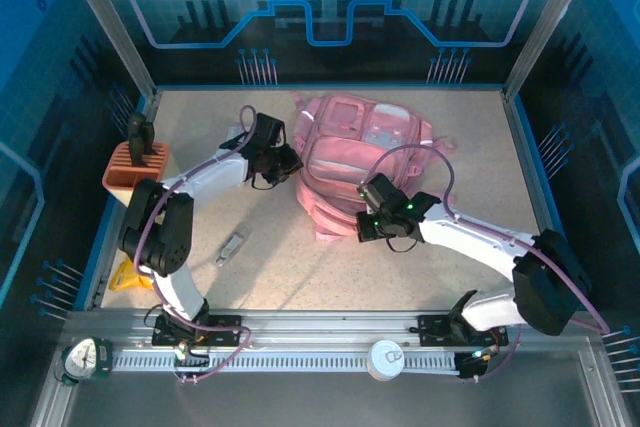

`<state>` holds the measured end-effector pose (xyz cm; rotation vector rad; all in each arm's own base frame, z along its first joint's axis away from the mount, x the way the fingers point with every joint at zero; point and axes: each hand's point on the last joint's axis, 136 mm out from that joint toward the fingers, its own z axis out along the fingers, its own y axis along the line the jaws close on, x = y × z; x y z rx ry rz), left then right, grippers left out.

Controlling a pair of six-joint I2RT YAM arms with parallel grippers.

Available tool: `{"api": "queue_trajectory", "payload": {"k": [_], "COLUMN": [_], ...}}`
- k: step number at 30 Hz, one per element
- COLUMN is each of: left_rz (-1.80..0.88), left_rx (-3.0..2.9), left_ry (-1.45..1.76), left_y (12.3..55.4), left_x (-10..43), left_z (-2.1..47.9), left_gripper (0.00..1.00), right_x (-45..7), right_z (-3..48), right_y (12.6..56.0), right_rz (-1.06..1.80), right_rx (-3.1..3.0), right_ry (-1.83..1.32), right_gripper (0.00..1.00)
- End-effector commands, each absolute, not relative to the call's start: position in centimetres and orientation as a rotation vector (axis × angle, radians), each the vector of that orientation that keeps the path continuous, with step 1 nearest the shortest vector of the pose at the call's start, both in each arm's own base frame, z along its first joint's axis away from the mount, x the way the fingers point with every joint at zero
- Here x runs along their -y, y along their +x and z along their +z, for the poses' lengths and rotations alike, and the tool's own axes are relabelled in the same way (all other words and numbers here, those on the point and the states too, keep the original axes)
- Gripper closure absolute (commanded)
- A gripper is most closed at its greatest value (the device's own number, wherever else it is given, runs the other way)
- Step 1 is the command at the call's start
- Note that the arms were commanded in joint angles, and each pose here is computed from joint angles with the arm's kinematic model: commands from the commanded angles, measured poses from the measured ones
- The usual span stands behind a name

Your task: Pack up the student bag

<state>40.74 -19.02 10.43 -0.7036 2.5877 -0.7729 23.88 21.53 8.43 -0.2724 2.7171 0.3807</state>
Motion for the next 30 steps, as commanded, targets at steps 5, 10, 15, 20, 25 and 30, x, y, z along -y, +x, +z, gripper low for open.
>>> {"api": "queue_trajectory", "payload": {"k": [5,10,15,20,25,30], "left_rz": [-0.978,-1.035,-1.067,-1.089,-1.101,-1.021], "left_rx": [-2.532,-2.496,-2.45,-2.429,-2.458,-2.481], "left_ry": [-0.676,-0.697,-0.82,-0.921,-0.998,-1.053], "left_y": [37.1,33.3,30.2,28.8,28.7,29.1], "left_x": [20.3,22.6,24.9,27.5,30.0,31.1], "left_z": [13.5,14.7,14.4,13.2,11.5,9.7], "left_gripper": [0.56,0.45,0.38,0.35,0.35,0.42], "right_x": [-22.0,-21.8,-21.7,-21.4,-21.5,-21.3], "right_z": [8.3,7.8,7.5,7.4,7.4,7.0], "right_y": [23.1,22.8,22.7,22.8,22.7,22.6], "right_rz": [0.418,0.416,0.411,0.408,0.405,0.405], "right_rx": [-2.732,-2.736,-2.739,-2.724,-2.727,-2.73], "right_ry": [-0.288,-0.285,-0.274,-0.253,-0.267,-0.256], "right_gripper": [1.0,1.0,1.0,1.0,1.0,1.0]}}
